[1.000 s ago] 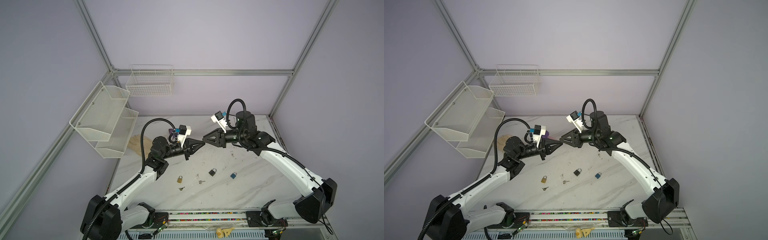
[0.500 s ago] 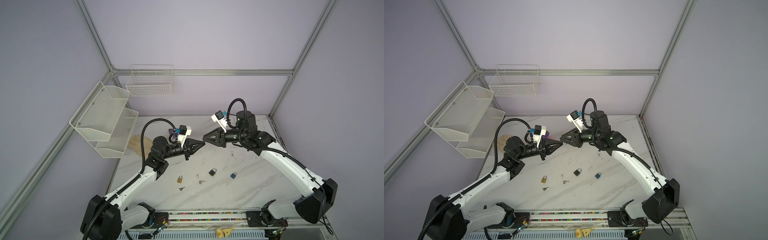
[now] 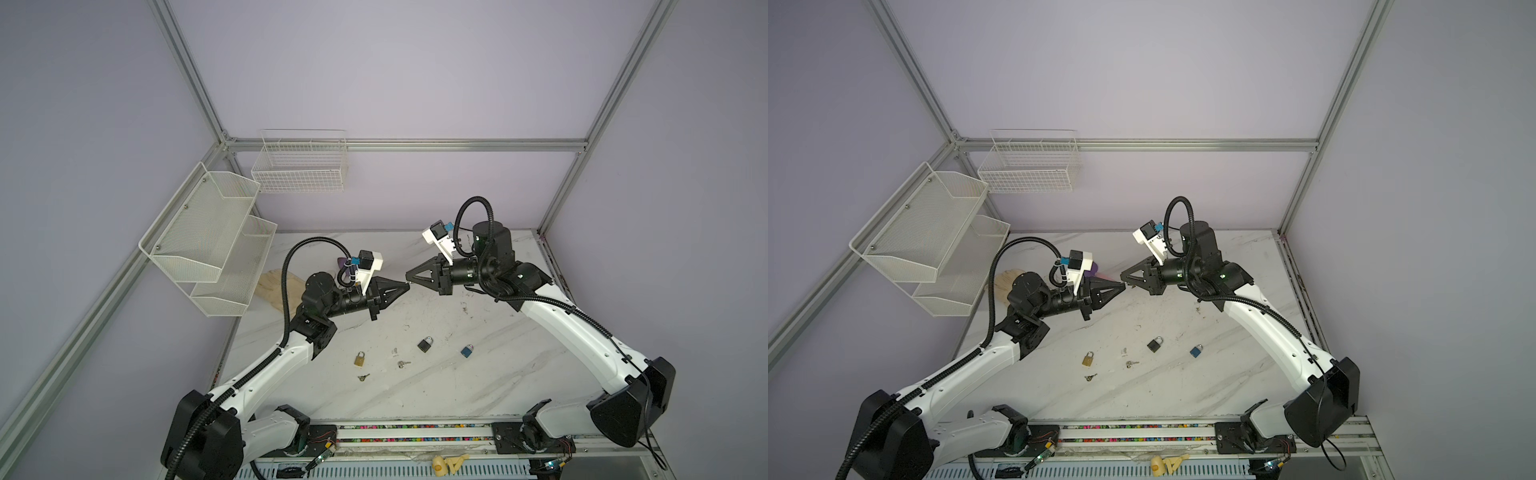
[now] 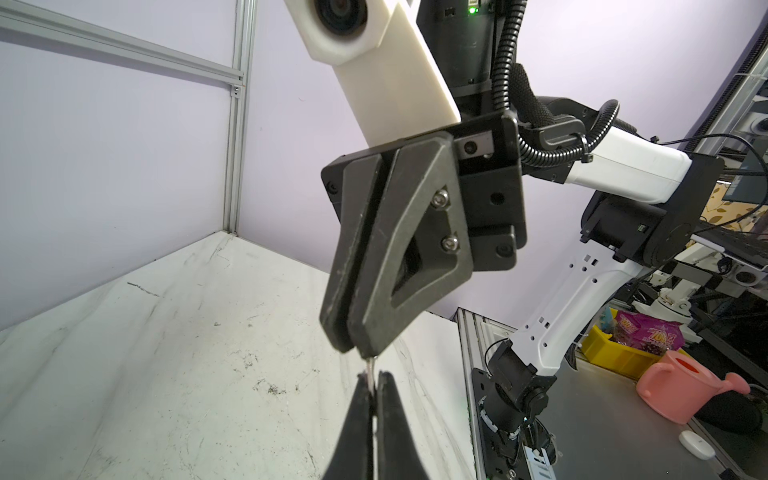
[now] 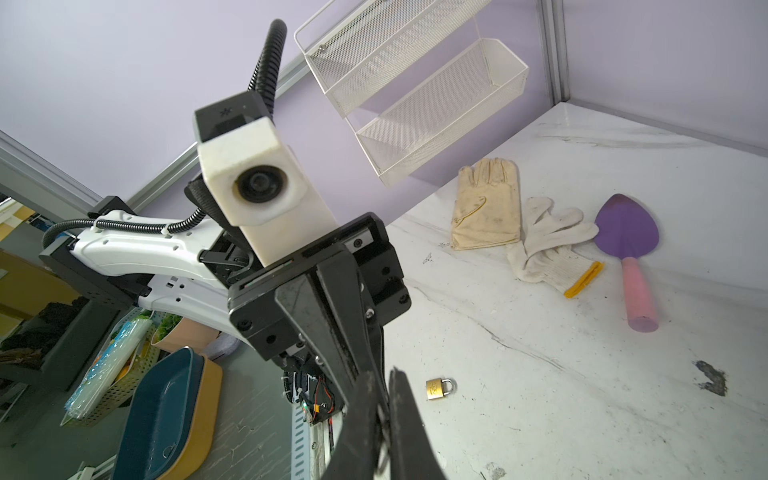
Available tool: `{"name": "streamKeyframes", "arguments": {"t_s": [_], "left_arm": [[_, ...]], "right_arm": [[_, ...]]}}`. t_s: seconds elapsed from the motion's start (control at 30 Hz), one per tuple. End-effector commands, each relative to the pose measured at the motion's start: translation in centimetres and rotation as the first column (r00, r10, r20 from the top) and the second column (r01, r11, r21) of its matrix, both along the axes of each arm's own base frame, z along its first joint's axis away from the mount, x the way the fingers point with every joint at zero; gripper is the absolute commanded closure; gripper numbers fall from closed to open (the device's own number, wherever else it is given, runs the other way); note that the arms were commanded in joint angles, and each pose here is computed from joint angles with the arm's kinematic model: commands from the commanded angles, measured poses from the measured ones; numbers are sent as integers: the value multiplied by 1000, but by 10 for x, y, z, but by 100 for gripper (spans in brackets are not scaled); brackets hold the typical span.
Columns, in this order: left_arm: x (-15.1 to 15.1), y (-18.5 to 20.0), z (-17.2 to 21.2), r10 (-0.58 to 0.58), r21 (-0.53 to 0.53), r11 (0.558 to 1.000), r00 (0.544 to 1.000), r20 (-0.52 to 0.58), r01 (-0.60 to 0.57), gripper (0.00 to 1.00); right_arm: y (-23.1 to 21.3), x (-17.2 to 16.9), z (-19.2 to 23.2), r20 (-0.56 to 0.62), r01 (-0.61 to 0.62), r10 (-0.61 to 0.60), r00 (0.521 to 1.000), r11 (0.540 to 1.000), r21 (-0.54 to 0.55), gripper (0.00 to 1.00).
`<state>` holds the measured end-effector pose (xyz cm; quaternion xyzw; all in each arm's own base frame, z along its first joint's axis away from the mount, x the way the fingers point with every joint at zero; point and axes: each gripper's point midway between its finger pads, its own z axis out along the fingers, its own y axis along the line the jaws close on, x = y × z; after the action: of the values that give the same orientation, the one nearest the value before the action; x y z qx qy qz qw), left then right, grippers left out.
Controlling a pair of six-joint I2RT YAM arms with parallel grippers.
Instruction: Unlock with the key
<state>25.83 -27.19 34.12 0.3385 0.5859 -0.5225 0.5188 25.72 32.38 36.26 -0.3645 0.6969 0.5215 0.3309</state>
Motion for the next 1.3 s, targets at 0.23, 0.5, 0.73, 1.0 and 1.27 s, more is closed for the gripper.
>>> {"name": "streamKeyframes", "arguments": {"t_s": [0.23, 0.5, 0.73, 1.0, 1.27], "left_arm": [[-2, 6, 58, 35, -66, 997, 991, 128, -26, 100], [3, 26, 64, 133, -232, 963, 990, -39, -138, 57], [25, 37, 63, 203, -393, 864, 932, -302, -316, 55], [29, 20, 63, 183, -461, 819, 918, -353, -341, 57], [29, 12, 64, 159, -491, 800, 911, -381, -346, 66]], "right_arm": [[-8, -7, 21, 69, 25, -27, 997, 999, 30, 100], [-22, -4, 44, 83, 155, -175, 981, 967, 204, 100], [-29, 6, 57, -3, 285, -303, 953, 890, 355, 100], [-35, 1, 69, -106, 332, -325, 940, 792, 512, 100], [-37, 6, 68, -158, 374, -346, 925, 750, 546, 100]]}}
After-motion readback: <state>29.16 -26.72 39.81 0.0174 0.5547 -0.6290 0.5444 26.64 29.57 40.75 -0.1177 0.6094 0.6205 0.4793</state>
